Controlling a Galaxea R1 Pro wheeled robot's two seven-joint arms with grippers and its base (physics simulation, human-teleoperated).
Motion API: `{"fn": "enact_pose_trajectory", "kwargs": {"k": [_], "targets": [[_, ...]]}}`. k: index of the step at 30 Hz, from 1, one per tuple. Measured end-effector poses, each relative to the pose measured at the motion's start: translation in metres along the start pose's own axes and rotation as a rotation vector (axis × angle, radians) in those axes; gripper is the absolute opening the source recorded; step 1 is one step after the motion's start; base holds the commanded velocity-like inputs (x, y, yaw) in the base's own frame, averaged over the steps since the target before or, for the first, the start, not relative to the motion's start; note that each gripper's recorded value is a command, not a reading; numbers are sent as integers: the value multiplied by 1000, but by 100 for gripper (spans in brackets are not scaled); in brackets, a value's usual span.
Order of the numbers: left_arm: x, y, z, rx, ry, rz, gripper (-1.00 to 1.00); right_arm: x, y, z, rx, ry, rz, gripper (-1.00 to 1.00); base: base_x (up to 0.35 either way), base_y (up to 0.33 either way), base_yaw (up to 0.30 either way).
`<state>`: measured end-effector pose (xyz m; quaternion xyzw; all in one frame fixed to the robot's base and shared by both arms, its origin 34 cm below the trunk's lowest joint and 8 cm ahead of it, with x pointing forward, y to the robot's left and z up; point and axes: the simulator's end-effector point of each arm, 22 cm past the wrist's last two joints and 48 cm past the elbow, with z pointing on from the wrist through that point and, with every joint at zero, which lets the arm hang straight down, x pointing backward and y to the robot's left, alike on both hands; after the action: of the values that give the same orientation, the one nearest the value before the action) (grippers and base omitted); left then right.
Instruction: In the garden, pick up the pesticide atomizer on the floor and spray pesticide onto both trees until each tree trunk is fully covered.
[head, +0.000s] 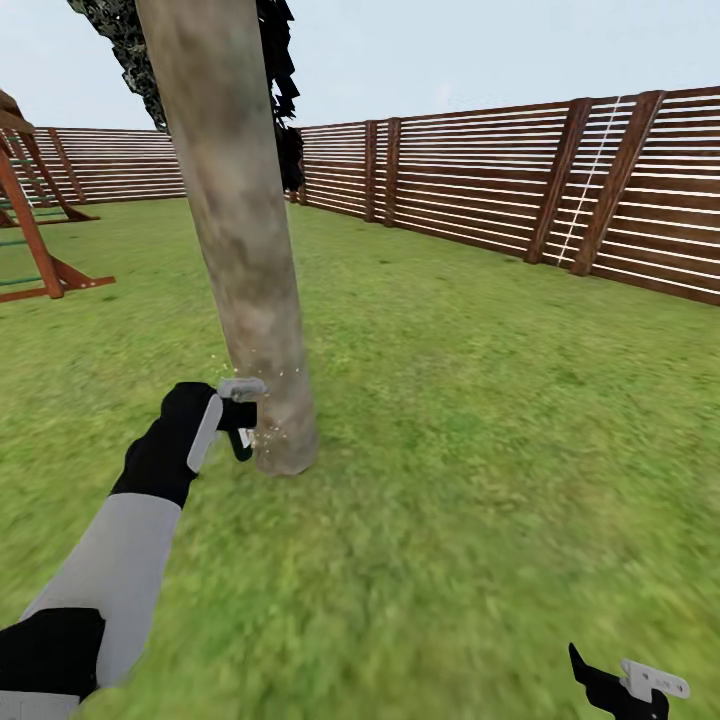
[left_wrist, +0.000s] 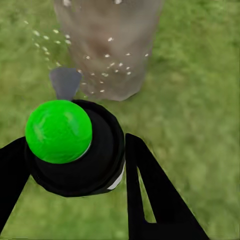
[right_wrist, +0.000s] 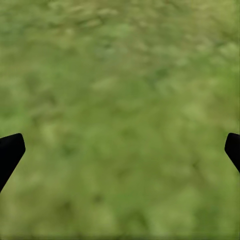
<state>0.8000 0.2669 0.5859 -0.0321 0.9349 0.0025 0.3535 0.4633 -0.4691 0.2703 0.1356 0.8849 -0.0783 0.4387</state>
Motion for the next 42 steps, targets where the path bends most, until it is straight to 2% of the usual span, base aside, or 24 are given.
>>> {"fn": "enact_pose_trajectory", "kwargs": {"k": [1,2,3,5,11,12,15,16,19,21,23,25,28,30,33,42], "targets": [[-5,23,-2,-31,-6,-11,-100,0,0,0,0,0,0,100,0,0,0],[-9,30,-3,-34,-11,-23,-100,0,0,0,0,0,0,100,0,0,0],[-11,30,-4,-15,-14,-42,-100,0,0,0,0,0,0,100,0,0,0],[-12,22,-3,10,-13,-51,-100,0,0,0,0,0,0,100,0,0,0],[2,17,3,10,12,-35,-100,0,0,0,0,0,0,100,0,0,0],[14,17,8,7,36,-29,-100,0,0,0,0,0,0,100,0,0,0],[84,20,37,-1,166,-28,-100,0,0,0,-1,1,0,100,0,0,0],[105,22,48,-8,192,-33,-100,1,1,0,-2,1,0,100,0,0,0],[141,29,74,-30,199,-44,-100,1,1,0,-2,1,0,100,0,0,0],[161,36,89,-54,179,-51,-100,1,1,0,-2,1,0,100,0,0,0],[171,39,93,-66,187,-46,-100,0,1,0,-2,1,1,100,0,0,0],[178,53,93,-95,203,-23,-100,1,2,0,-3,1,1,100,0,0,49],[224,62,94,-123,257,-12,-100,1,2,0,-3,2,1,100,0,-39,205],[242,67,94,-135,265,-16,-100,1,2,0,-3,1,1,100,49,-215,199],[241,63,95,-132,246,-21,-100,1,2,0,-3,1,1,100,82,-256,49],[247,58,96,-122,253,-33,-100,1,2,0,-4,1,1,100,84,-268,2]]}}
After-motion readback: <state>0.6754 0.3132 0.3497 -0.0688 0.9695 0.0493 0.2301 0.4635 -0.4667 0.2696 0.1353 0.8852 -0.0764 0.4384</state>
